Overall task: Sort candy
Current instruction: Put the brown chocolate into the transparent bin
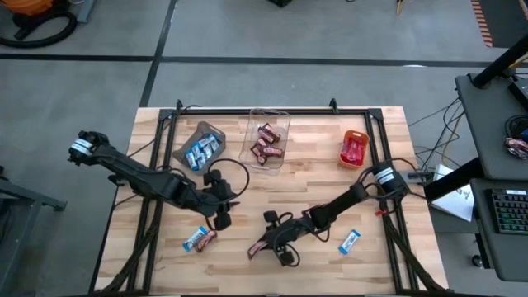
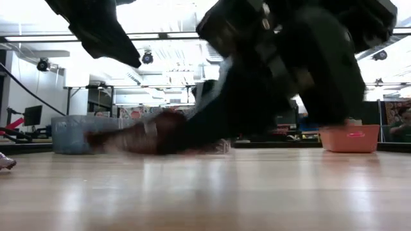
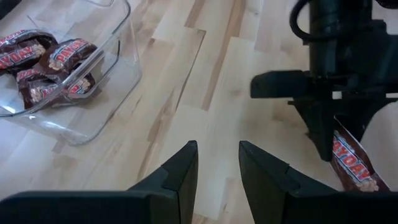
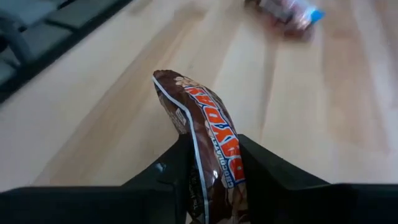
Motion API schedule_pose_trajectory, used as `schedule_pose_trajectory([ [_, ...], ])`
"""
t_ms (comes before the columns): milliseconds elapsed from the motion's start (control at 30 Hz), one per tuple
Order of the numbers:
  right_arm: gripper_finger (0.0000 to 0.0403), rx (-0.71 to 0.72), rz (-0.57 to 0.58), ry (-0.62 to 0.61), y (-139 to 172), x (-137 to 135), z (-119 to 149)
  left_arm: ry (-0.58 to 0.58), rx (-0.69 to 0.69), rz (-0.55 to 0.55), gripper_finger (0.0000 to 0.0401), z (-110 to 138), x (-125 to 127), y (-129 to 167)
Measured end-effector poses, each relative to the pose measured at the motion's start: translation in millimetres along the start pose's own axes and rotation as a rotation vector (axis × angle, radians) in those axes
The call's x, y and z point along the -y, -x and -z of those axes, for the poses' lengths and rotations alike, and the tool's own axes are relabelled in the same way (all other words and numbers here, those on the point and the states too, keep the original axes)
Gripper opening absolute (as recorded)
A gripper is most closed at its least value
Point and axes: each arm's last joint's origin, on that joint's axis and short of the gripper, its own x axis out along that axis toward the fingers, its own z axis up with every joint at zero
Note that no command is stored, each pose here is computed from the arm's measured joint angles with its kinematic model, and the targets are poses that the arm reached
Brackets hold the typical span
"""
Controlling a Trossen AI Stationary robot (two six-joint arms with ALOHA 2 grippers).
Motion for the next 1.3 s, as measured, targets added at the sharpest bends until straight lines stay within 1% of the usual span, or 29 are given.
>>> schedule_pose_trajectory([
  [167,0.0104,0.054,0.031,-0.024,18.6,12.4,-28.9,0.012,0.021,0.027,0.0100,-2.2,-1.6,13.7],
  [300,0.0103,0.097,0.072,-0.043,43.7,30.9,-57.8,0.028,0.029,0.041,0.0100,-2.8,-4.4,25.1],
  [500,0.0102,0.136,0.196,-0.073,88.9,77.4,-90.0,0.043,0.052,0.063,0.0100,-4.8,-6.5,35.7],
  [667,0.0102,0.132,0.338,-0.071,122.5,123.6,-98.3,0.037,0.049,0.067,0.0100,-4.0,-7.5,39.5],
  [800,0.0102,0.126,0.449,-0.053,140.3,162.2,-94.3,0.029,0.037,0.057,0.0100,-2.6,-8.0,39.0],
  [900,0.0101,0.101,0.526,-0.052,150.8,190.3,-85.5,0.024,0.031,0.049,0.0100,-1.8,-7.8,37.7],
  [967,0.0100,0.081,0.574,-0.073,156.7,209.1,-76.9,0.025,0.031,0.049,0.0100,-1.7,-7.8,37.6],
  [1067,0.0100,0.044,0.639,-0.119,163.4,235.5,-60.5,0.025,0.032,0.047,0.0100,-1.8,-7.8,37.6],
  [1167,0.0100,0.013,0.695,-0.195,169.0,258.8,-42.1,0.025,0.033,0.046,0.0100,-1.8,-7.8,37.6],
  [1300,0.0100,-0.021,0.743,-0.295,171.7,280.5,-18.9,0.024,0.032,0.046,0.0100,-1.7,-7.7,37.3],
])
